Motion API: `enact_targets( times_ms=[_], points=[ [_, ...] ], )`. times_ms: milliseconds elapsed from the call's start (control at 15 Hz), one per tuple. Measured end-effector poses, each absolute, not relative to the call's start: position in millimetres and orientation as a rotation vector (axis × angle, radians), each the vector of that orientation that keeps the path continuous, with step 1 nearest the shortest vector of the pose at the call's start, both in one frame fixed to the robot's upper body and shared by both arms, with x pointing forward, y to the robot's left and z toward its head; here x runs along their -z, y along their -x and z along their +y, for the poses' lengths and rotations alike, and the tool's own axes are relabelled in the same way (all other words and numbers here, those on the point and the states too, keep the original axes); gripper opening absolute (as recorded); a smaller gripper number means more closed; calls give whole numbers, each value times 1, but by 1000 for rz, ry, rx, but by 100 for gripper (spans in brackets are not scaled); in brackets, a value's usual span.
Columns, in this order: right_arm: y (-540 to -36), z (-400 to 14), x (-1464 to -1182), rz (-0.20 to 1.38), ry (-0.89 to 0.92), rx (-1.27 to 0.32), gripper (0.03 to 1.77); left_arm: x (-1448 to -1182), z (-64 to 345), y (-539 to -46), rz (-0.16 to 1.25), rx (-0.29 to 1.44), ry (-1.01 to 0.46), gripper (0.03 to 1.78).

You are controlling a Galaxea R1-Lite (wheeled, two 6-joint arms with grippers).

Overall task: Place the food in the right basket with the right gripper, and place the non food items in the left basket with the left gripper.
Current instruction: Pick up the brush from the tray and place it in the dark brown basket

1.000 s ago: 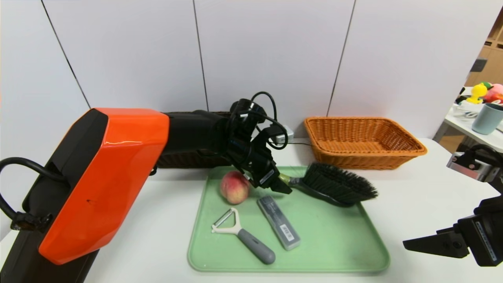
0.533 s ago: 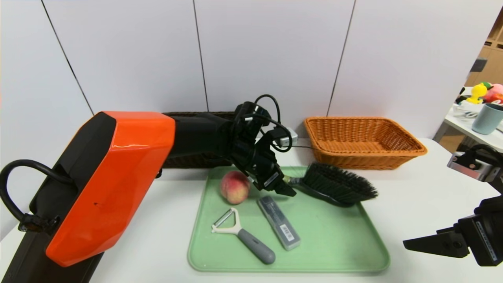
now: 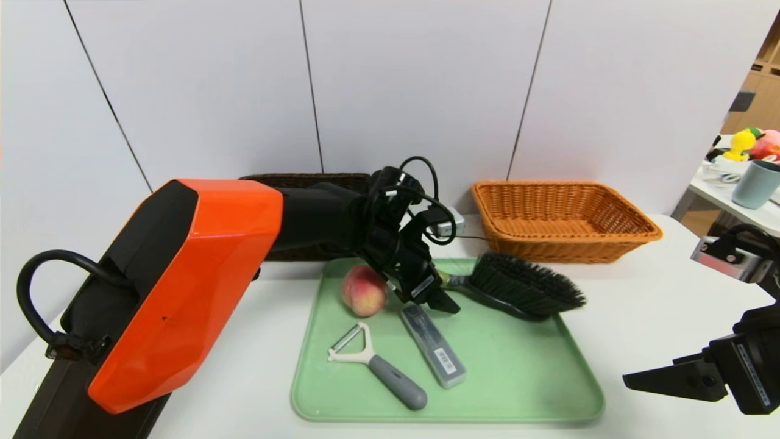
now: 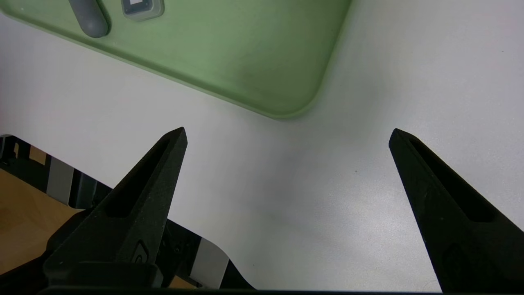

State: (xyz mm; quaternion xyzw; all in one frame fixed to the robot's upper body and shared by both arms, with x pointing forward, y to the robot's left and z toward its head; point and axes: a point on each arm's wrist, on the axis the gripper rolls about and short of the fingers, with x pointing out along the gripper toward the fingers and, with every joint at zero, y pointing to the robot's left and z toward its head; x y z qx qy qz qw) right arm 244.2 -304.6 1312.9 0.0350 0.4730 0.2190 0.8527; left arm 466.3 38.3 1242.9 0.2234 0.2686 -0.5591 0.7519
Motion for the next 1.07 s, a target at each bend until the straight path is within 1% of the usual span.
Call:
enact_targets(
  times_ms=[1067],
  points=[
    [-244,-304,-1313,993,-78,-469,171,-1243,49,-475,591,1187,-477,169]
  ],
)
